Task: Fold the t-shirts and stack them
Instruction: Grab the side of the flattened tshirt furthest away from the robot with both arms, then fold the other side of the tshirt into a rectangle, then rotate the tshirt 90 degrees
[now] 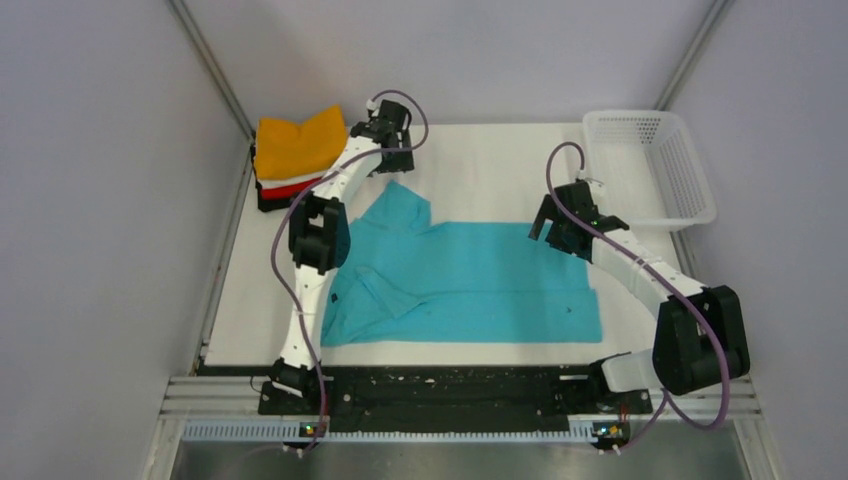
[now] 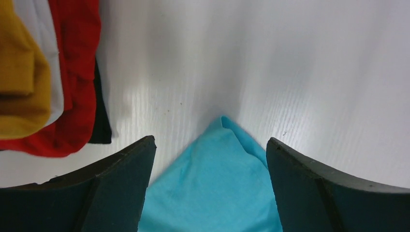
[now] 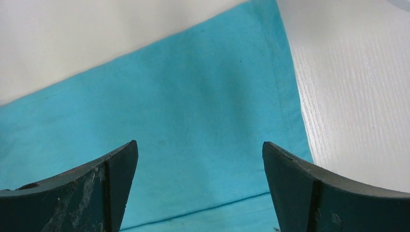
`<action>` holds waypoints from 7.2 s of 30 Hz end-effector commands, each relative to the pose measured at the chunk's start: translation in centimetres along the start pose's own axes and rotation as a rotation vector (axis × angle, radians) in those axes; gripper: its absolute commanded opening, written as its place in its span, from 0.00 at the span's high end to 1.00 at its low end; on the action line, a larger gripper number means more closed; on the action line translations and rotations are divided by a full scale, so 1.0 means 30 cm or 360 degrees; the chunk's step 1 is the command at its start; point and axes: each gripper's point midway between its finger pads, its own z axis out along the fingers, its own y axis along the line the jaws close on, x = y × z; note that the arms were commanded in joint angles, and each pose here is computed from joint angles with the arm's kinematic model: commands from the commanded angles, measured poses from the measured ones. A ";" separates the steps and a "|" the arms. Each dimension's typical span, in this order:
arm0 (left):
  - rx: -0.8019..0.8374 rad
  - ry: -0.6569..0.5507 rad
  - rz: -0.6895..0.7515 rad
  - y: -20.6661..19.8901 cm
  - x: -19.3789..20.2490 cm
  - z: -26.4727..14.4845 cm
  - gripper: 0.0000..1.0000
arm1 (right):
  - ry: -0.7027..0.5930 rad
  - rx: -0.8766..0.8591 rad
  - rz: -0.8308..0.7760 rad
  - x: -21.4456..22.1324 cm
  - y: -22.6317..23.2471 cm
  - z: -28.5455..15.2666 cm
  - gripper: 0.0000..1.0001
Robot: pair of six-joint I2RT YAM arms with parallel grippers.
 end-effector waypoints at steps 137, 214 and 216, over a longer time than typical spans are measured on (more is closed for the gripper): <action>0.0299 0.0291 -0.0553 0.356 0.709 -0.860 1.00 | -0.0109 0.0276 -0.0159 -0.098 -0.095 -0.061 1.00; 0.1734 -0.0591 -0.0523 -0.532 -0.528 -0.765 0.01 | 0.0433 -0.0901 -0.0484 0.581 0.207 -0.450 0.01; 0.1665 -0.0526 -0.0364 -0.488 -0.432 -0.867 0.01 | 0.0454 -0.0830 -0.0449 0.587 0.160 -0.438 0.01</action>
